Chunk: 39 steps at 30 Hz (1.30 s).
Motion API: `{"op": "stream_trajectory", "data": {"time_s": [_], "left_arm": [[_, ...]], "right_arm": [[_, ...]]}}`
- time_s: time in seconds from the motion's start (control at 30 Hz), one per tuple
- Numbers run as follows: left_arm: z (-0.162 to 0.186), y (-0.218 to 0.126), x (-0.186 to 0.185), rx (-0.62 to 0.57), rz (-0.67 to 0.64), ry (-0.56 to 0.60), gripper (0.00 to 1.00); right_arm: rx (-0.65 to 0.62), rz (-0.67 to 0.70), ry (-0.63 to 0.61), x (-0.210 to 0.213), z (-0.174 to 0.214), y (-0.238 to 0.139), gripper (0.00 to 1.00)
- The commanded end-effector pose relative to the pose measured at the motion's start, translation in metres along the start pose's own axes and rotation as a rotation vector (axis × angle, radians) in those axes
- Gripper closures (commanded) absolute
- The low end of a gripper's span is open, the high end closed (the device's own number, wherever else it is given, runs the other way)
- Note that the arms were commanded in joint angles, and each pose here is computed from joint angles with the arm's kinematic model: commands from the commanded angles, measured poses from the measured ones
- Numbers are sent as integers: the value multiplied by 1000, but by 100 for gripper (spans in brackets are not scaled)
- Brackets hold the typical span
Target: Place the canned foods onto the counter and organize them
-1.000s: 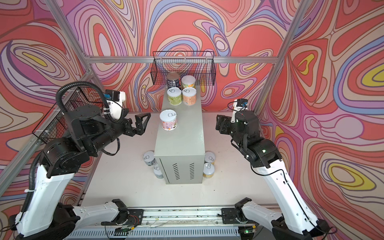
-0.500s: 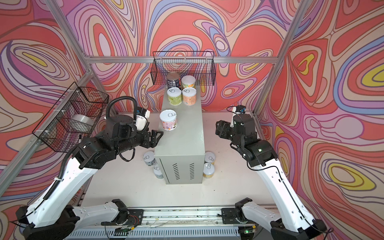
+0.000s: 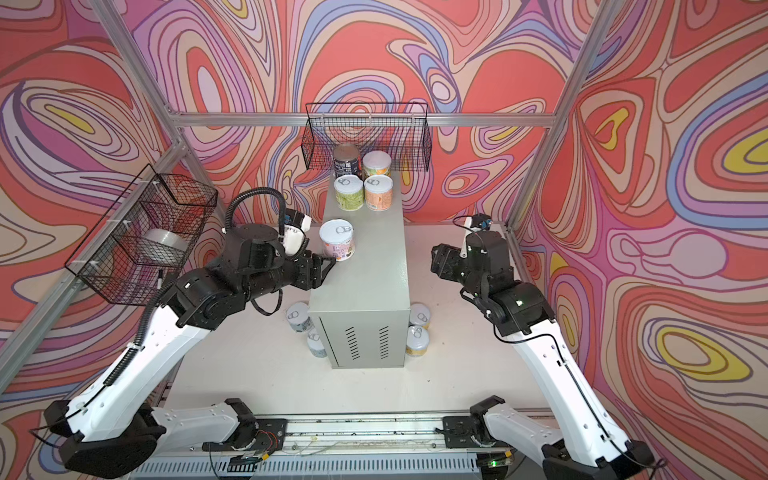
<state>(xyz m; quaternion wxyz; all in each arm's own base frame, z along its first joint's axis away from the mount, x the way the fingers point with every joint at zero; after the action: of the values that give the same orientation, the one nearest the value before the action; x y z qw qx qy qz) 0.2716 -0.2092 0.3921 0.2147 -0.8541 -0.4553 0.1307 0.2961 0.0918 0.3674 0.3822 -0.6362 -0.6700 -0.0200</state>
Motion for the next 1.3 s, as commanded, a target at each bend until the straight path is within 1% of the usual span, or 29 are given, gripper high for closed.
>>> {"op": "stream_trajectory", "data": {"time_s": [0.0, 0.1, 0.33, 0.5, 0.77, 0.97, 1.27], "left_arm": [[-21, -4, -2, -71, 15, -25, 32], [-26, 0, -1, -86, 1, -27, 35], [-30, 15, 5, -94, -43, -15, 38], [-33, 31, 9, -79, -82, 0, 38], [-41, 50, 14, -92, -131, 42, 38], [-48, 58, 18, -95, -165, 56, 38], [-55, 70, 23, -104, -180, 56, 38]], "right_arm": [[-27, -8, 5, 0, -4, -2, 21], [-34, -10, 1, 0, -5, 0, 21], [-46, -9, -5, 2, -7, 6, 21], [-37, -8, -16, 3, -5, 16, 21], [-22, 2, -30, 3, -2, 32, 21], [-28, 1, -34, 3, -4, 35, 21], [-35, 6, -32, -2, -3, 34, 21]]}}
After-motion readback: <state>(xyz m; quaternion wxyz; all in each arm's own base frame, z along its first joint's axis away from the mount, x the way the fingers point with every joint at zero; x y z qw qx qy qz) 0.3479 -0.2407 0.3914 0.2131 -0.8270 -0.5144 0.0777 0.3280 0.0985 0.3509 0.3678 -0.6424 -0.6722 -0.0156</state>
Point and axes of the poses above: each gripper's point midway between its finger pads, its own y axis out along the fingers, its own x axis along the line the jaws close on, z = x × y, the point moved 2 cm from there along -y, back along the fingers, and after that the axes turned 13 degrees about y, right-handed, at the moved point
